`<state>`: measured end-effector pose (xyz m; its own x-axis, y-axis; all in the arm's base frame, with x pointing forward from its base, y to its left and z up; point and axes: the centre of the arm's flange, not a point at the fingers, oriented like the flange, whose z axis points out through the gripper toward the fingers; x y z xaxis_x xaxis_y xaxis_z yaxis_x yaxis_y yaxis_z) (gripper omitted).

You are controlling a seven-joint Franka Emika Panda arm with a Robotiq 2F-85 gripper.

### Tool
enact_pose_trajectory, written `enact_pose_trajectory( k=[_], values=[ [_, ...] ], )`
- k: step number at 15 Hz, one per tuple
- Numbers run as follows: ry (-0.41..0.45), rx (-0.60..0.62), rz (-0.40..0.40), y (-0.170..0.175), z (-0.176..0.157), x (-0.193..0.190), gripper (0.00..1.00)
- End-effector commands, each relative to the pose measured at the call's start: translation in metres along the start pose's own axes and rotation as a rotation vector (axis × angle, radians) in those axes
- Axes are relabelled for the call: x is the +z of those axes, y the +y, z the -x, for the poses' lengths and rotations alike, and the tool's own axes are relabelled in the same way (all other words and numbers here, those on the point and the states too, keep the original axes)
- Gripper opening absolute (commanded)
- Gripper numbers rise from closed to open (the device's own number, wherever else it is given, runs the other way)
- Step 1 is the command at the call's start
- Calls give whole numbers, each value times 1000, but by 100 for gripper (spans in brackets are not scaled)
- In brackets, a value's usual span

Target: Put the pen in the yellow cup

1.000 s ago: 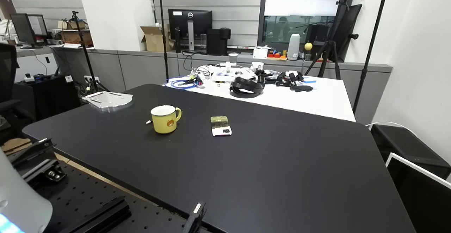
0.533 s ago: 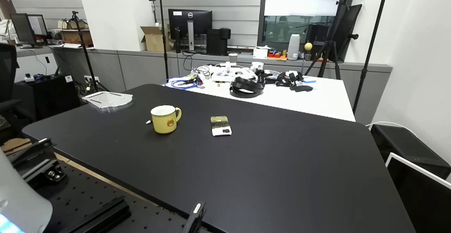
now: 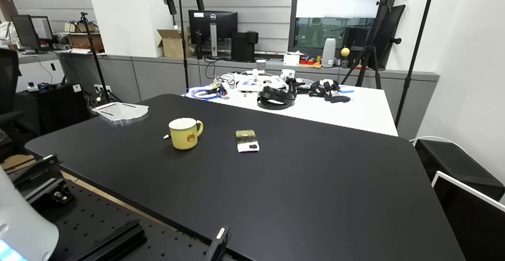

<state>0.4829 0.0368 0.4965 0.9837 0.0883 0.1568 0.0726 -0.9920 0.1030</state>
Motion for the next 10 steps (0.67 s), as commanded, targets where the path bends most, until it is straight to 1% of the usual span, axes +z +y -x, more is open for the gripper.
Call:
enact_pose_trajectory(
  k=[1,6,8,9,10],
  values=[
    [-9,60,-7,-33,-50,17,100],
    [-47,198,-52,-87,-76,63,100],
    [-44,198,-98,-106,-77,84,100],
    [-45,197,-109,-114,-77,98,100],
    [-41,186,-143,-122,-76,111,100]
  ],
)
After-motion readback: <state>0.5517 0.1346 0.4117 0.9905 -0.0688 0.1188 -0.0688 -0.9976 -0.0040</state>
